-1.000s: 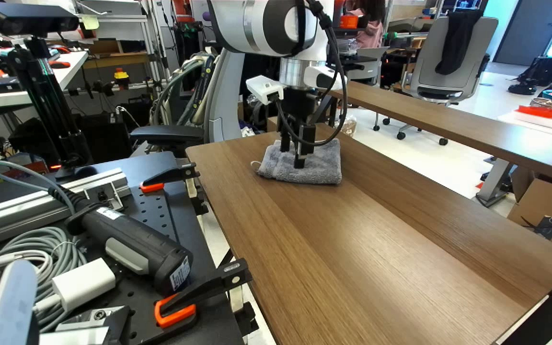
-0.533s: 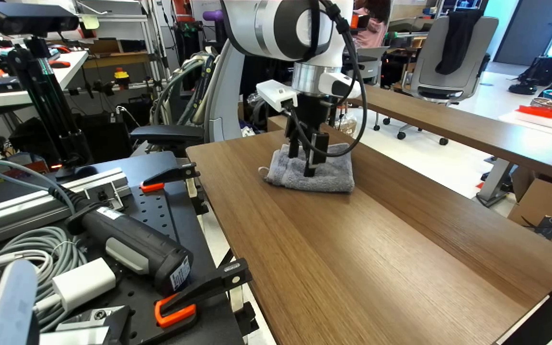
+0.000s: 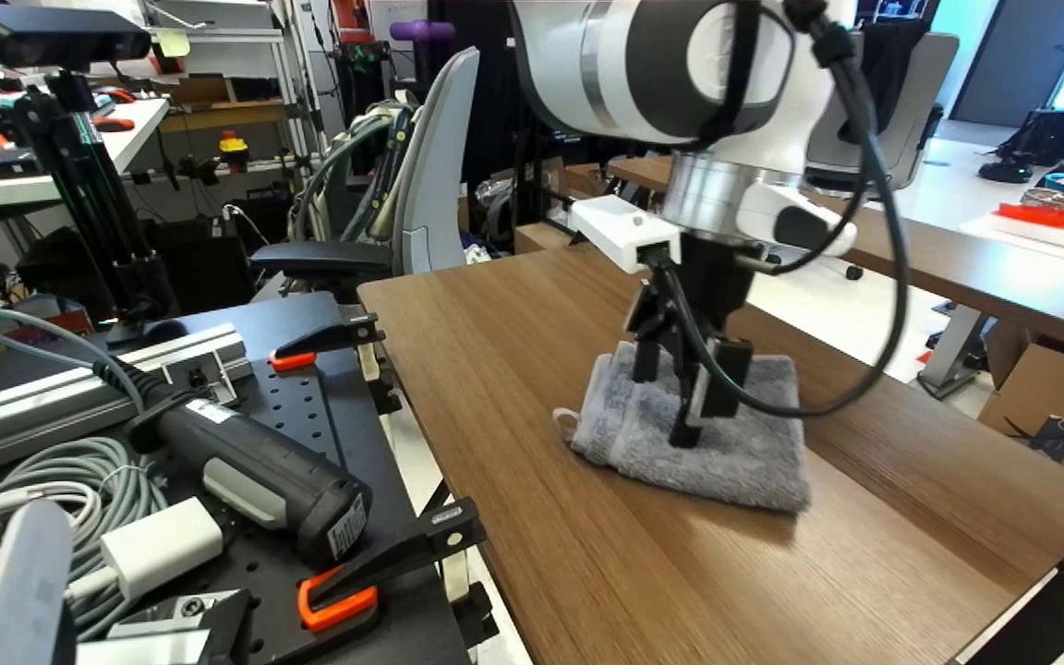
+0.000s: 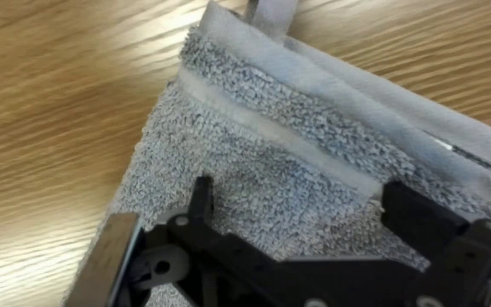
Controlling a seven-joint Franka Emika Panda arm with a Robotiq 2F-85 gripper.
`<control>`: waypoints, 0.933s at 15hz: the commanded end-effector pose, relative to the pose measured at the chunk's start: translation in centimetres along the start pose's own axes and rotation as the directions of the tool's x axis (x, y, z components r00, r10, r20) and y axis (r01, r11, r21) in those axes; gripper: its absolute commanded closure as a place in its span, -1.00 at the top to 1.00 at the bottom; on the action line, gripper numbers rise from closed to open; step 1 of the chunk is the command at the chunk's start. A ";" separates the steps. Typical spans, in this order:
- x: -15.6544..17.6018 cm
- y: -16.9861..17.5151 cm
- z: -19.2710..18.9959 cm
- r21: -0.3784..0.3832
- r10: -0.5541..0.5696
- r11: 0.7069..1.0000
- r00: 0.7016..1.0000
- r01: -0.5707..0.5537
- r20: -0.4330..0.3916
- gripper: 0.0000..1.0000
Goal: Slide the cloth to the left on the desk
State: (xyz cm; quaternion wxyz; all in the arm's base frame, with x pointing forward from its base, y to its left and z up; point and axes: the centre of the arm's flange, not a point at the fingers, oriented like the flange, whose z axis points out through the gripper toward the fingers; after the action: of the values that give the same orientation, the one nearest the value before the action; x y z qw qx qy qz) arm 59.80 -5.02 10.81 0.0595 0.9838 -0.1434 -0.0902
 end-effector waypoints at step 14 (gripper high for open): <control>2.4 9.5 -4.8 -0.008 0.108 0.994 0.993 -0.108 -0.042 1.00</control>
State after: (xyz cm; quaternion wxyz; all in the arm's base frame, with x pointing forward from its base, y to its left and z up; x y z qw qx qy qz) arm 59.84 -16.87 11.38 0.0817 0.9678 -0.2185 -0.0949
